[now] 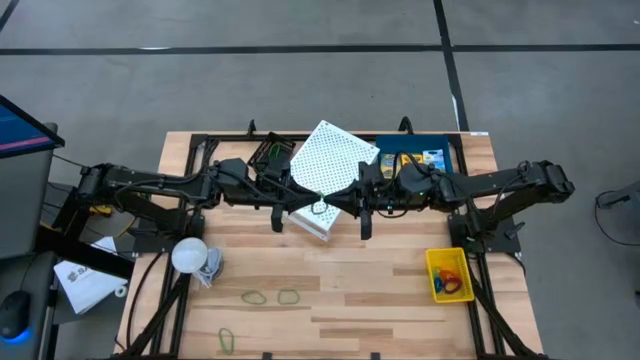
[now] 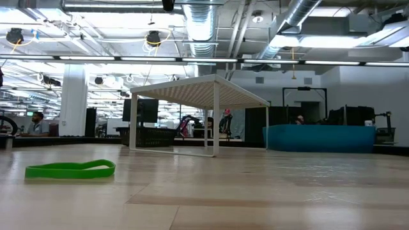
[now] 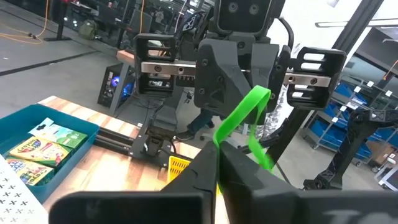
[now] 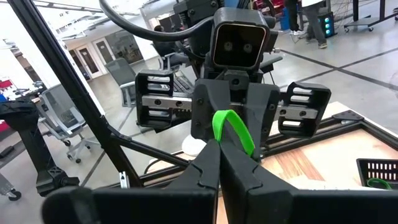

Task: Pick & Place Office Desk Supplies
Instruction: Put the green rubber band into the black bin

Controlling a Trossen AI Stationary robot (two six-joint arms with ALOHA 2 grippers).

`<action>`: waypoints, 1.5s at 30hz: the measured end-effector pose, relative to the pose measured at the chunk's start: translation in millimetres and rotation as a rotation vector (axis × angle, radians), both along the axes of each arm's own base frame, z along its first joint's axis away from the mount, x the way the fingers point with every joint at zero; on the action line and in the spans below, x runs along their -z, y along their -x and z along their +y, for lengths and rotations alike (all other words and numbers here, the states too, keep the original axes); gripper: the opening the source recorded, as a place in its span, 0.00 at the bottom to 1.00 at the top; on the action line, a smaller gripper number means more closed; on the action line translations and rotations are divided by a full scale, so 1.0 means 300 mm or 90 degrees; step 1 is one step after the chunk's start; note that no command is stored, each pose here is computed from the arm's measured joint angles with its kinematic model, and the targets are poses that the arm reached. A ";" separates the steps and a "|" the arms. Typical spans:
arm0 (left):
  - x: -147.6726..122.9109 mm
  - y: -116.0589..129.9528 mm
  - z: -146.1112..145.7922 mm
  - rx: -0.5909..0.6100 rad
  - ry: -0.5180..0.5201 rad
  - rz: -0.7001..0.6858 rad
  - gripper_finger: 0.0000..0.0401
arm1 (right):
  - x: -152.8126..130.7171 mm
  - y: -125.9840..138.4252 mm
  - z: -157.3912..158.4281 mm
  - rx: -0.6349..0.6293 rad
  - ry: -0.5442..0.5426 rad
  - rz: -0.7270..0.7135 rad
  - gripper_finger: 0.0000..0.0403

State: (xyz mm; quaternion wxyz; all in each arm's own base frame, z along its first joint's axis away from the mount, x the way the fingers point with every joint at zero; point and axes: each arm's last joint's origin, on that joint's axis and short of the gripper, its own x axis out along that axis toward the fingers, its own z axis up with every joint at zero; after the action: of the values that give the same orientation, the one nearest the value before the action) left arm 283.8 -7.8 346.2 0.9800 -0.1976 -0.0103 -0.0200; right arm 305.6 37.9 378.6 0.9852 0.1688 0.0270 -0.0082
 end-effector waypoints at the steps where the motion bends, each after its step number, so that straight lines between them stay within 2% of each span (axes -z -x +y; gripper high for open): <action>1: 0.000 0.000 0.000 0.000 0.000 0.000 0.01 | 0.000 0.000 0.000 0.000 0.000 0.000 0.00; 12: -0.003 0.000 0.000 0.000 0.000 -0.007 0.00 | -0.007 0.000 0.000 0.000 0.002 -0.014 0.01; 30: -0.002 0.000 0.000 0.000 0.000 -0.005 0.00 | -0.018 -0.001 -0.002 0.014 0.000 -0.035 0.40; 37: 0.010 0.000 0.000 0.000 -0.001 0.019 0.00 | -0.023 0.000 -0.002 0.014 -0.002 -0.045 0.47; 43: 0.028 0.000 0.014 -0.017 -0.012 0.056 0.00 | -0.023 0.000 -0.002 0.014 -0.002 -0.046 0.48; 45: 0.034 0.001 0.035 -0.044 -0.017 0.068 0.00 | -0.023 0.000 -0.002 0.014 -0.002 -0.045 0.48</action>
State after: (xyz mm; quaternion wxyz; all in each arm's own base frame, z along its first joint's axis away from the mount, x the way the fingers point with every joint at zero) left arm 283.4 2.9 336.1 0.9818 -0.1848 0.0356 0.0239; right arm 305.7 37.1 385.5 0.9852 0.1707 -0.0096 -0.0130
